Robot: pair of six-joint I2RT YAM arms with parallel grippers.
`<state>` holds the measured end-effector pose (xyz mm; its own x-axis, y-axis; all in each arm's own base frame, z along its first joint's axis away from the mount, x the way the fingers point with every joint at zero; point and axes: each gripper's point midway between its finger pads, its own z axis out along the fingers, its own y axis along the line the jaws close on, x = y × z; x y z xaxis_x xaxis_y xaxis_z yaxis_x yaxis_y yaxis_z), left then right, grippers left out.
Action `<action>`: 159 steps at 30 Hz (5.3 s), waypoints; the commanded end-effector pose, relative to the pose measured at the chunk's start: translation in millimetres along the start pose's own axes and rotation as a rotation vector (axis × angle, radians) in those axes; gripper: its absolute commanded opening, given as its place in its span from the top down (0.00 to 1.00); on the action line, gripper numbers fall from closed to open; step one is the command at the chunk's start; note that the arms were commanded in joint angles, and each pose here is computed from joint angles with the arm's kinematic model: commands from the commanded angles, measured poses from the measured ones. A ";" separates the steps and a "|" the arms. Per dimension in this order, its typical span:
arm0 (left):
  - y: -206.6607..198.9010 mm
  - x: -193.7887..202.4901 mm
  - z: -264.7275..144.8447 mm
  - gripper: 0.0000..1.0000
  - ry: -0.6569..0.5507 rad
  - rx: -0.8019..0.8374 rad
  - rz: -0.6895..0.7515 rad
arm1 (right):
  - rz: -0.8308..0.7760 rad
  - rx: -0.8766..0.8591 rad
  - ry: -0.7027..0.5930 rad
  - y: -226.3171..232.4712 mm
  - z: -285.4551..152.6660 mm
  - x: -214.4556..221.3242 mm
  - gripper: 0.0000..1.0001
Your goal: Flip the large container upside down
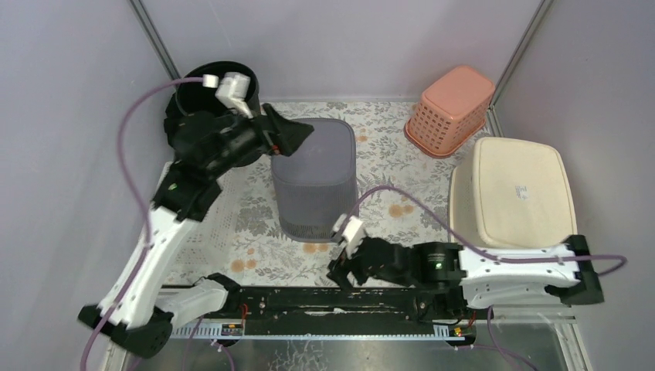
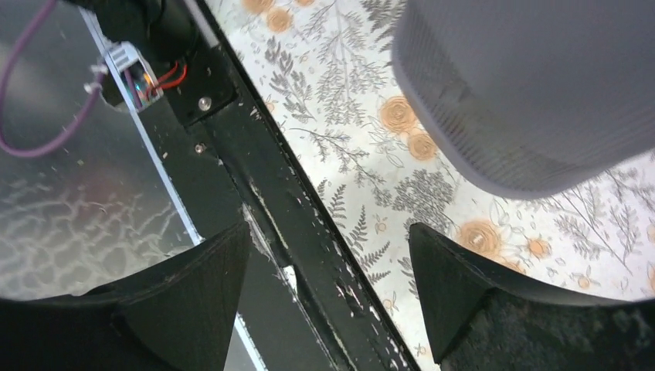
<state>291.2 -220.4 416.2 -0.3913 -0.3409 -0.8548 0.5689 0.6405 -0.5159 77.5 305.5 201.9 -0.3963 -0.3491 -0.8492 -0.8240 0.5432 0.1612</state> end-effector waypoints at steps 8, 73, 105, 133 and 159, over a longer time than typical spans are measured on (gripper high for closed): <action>13.3 -37.9 -90.5 0.00 -0.100 -0.307 0.066 | -0.263 -0.064 -0.066 56.5 135.6 -50.3 0.17; 342.5 -5.7 48.4 0.31 0.344 -1.109 0.351 | 0.569 0.474 -0.158 -327.6 86.2 -45.0 0.20; 54.9 -58.1 54.8 1.00 0.028 -0.023 -0.164 | 0.457 0.562 -0.324 -259.7 -68.2 -85.7 0.20; 59.9 133.1 49.7 0.43 0.162 -0.047 -0.377 | 0.613 0.583 -0.176 -241.2 -66.5 -4.1 0.15; 86.0 149.2 11.1 0.36 0.344 -0.301 -0.130 | 0.809 0.166 -0.284 -188.5 -33.4 -30.5 0.37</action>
<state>293.0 -226.7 228.1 -0.7290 -0.2495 -0.6374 0.2522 0.7678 -0.5890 227.4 176.2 185.1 -0.7255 0.3523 -0.5912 -0.1874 0.7254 0.6623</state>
